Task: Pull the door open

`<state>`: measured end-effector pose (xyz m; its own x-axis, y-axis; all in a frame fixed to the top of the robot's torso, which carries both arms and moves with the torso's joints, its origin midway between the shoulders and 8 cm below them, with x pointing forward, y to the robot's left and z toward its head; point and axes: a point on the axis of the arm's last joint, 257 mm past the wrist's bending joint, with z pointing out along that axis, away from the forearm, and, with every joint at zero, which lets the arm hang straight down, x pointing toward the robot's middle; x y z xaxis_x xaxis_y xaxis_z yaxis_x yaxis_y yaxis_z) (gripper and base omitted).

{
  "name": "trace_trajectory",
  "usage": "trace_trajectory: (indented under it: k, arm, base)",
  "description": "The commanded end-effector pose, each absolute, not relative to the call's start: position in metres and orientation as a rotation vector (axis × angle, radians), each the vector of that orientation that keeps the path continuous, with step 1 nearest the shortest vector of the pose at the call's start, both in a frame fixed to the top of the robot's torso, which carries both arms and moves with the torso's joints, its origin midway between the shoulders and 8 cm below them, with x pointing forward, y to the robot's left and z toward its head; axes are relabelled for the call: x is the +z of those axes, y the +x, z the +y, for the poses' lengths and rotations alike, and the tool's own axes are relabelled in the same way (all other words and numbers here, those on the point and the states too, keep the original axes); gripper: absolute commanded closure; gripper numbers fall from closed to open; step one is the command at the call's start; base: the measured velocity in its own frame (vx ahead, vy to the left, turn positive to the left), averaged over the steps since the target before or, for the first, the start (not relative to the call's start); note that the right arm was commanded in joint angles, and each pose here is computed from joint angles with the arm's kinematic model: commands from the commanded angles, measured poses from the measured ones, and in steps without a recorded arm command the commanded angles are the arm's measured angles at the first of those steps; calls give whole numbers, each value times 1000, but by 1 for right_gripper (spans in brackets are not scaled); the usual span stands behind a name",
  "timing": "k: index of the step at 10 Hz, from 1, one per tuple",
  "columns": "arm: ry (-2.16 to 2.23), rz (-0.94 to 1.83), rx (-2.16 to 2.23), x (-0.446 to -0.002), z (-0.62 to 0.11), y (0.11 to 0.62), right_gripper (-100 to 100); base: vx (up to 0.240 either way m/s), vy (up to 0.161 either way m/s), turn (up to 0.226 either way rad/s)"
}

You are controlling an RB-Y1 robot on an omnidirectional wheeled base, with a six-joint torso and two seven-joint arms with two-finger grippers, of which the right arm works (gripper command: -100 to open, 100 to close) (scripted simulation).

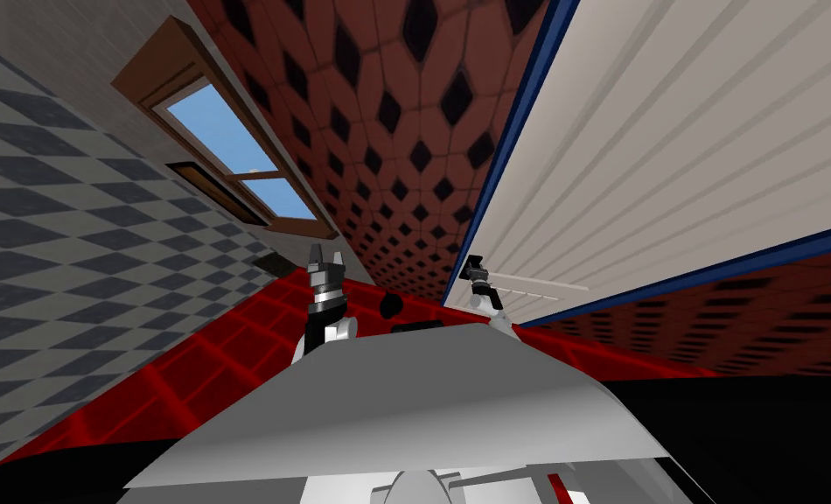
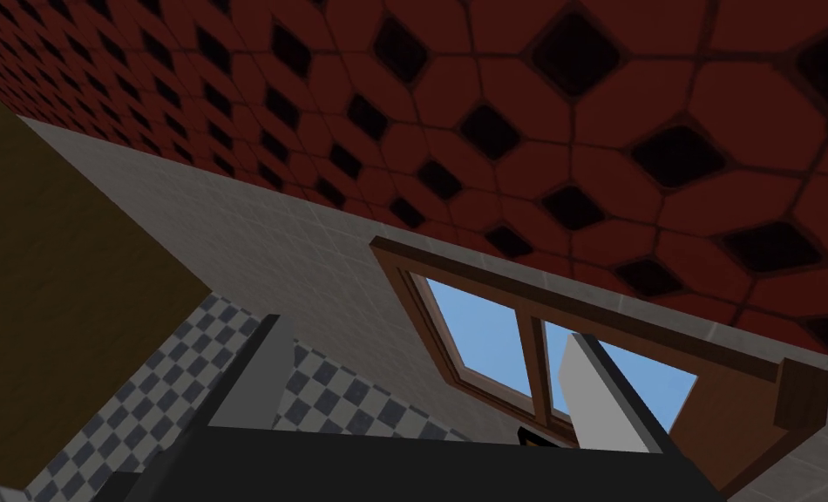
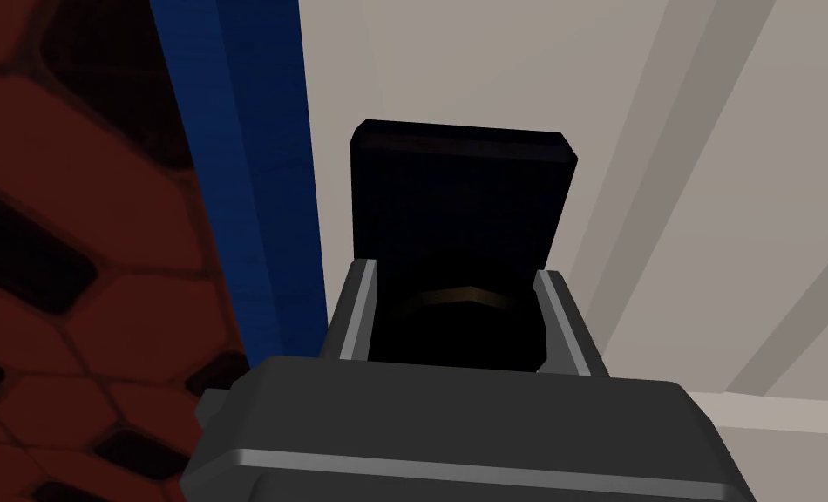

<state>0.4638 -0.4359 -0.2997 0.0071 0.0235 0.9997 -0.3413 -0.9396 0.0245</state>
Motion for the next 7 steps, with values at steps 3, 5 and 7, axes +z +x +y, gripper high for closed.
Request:
trace_trajectory:
  k: [3, 5, 7]
  arm:
    - [2038, -312, 2040, -298, -433, 462, 100]
    - [2049, -299, 2053, -297, -431, 460, 100]
    - [2065, -282, 2069, -296, -428, 457, 100]
  base:
    - [-171, -34, 124]
    - [-210, -42, 127]
    - [-226, -50, 153]
